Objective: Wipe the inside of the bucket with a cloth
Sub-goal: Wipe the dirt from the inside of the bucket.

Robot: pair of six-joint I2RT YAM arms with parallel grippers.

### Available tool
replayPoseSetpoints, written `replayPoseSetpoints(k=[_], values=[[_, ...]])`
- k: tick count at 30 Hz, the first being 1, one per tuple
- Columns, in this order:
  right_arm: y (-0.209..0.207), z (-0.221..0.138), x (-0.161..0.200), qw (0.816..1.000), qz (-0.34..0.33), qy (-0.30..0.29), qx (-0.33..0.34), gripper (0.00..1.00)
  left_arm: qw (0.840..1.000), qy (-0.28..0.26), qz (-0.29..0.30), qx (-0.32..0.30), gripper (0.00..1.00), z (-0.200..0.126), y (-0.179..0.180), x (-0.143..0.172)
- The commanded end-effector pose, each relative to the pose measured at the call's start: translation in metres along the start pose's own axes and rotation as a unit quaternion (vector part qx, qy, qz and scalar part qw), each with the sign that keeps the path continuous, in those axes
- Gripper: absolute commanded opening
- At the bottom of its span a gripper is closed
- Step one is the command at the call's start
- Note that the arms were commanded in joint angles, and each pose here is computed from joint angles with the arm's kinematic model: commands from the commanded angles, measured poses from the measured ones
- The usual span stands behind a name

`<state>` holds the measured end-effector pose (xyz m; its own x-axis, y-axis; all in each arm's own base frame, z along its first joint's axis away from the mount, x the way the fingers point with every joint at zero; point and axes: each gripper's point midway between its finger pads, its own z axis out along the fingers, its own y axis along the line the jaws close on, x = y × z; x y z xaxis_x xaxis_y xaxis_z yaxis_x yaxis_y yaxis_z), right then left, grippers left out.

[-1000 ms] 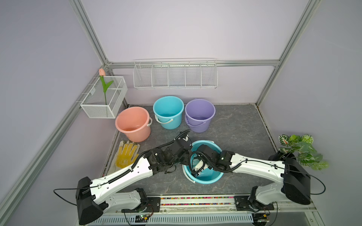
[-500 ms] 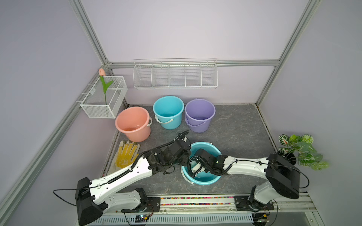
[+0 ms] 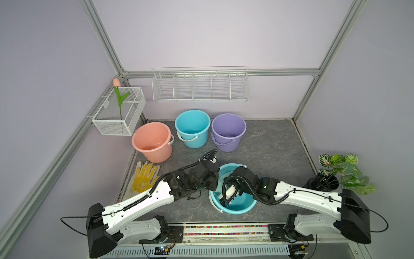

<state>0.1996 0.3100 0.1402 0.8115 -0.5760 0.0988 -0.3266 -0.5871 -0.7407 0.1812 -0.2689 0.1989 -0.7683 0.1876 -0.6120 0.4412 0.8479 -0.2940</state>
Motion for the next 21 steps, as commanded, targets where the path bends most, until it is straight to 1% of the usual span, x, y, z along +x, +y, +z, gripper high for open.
replayPoseSetpoints(k=[1,6,9,12,16,19,21], values=[[-0.024,-0.016,-0.023,0.994,-0.083,-0.057,0.036,0.07,0.999,-0.033,-0.005,0.022,0.00,-0.004,-0.011,-0.017],[-0.049,-0.026,-0.033,0.986,-0.126,-0.085,0.068,0.07,0.999,-0.031,-0.005,0.025,0.00,-0.004,-0.012,-0.016],[-0.066,-0.026,-0.031,0.983,-0.144,-0.078,0.085,0.07,0.999,-0.028,-0.005,0.027,0.00,-0.004,-0.012,-0.015],[-0.075,-0.026,-0.023,0.982,-0.154,-0.056,0.092,0.07,0.999,-0.026,-0.004,0.029,0.00,-0.004,-0.013,-0.014],[-0.082,-0.031,-0.006,0.985,-0.146,-0.018,0.089,0.07,0.999,-0.024,-0.003,0.029,0.00,-0.005,-0.012,-0.013],[-0.074,-0.037,0.014,0.989,-0.132,0.024,0.061,0.07,0.999,-0.026,-0.004,0.028,0.00,-0.006,-0.011,-0.013],[-0.063,-0.044,0.025,0.992,-0.114,0.046,0.031,0.07,0.999,-0.027,-0.004,0.026,0.00,-0.006,-0.010,-0.013]])
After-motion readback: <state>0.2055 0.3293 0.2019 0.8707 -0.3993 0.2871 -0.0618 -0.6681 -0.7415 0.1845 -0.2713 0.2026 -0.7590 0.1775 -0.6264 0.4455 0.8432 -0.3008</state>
